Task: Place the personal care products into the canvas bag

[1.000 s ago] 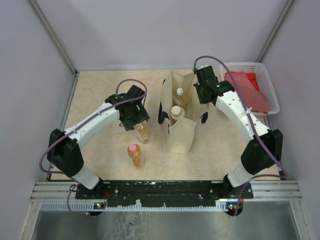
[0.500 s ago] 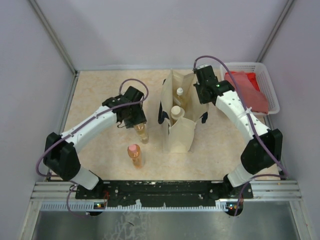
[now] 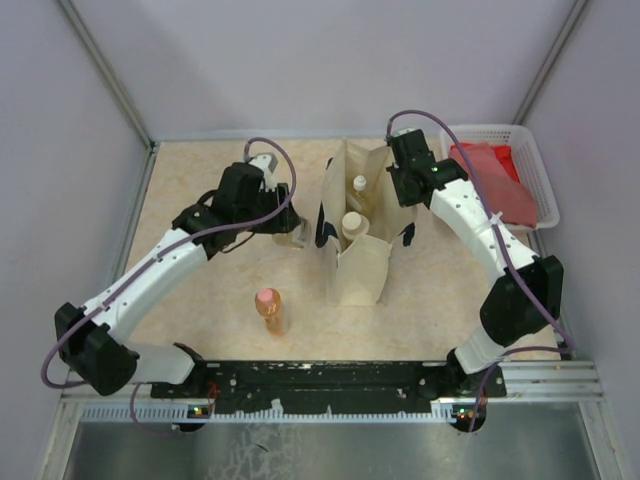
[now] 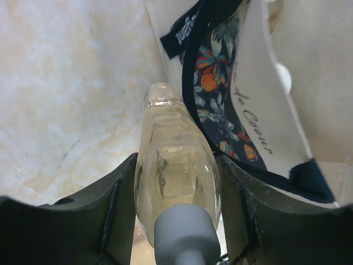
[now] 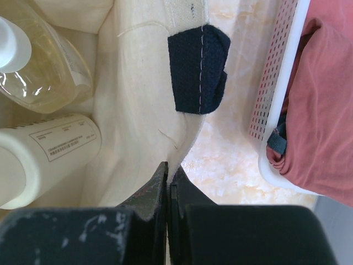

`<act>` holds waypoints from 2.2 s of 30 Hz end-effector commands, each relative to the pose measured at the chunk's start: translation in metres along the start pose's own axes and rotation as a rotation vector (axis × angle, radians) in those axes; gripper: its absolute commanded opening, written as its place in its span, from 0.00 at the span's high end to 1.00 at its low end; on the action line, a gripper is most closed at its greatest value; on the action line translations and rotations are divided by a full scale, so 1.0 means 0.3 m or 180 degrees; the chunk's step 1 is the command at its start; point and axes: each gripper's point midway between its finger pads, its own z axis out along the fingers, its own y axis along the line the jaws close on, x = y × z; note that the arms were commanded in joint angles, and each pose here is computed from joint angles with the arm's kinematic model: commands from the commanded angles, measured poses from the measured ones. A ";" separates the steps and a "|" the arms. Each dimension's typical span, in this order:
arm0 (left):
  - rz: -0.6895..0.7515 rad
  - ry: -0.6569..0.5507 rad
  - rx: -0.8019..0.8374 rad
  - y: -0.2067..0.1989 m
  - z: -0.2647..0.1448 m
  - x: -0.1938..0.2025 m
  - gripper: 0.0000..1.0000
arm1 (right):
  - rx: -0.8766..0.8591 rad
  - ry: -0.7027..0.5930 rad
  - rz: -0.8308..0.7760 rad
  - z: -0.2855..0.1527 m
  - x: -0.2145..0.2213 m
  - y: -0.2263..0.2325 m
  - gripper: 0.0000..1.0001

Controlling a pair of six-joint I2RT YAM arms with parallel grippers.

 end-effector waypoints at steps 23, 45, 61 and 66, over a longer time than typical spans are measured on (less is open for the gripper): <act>0.1391 -0.2279 0.2100 -0.545 -0.516 -0.643 1.00 | -0.0007 -0.0224 0.0089 -0.070 -0.072 -0.023 1.00; 0.1633 -0.1610 0.3301 -0.742 -0.313 -0.438 1.00 | -0.0153 -0.0230 0.0344 -0.070 -0.021 0.012 1.00; 0.1631 -0.1173 0.3080 -0.706 -0.114 -0.216 1.00 | -0.0169 -0.0229 0.0364 -0.089 -0.060 0.011 1.00; 0.1719 -0.1221 0.2928 -0.695 -0.042 -0.206 1.00 | -0.0145 -0.0249 0.0357 -0.121 -0.079 -0.005 1.00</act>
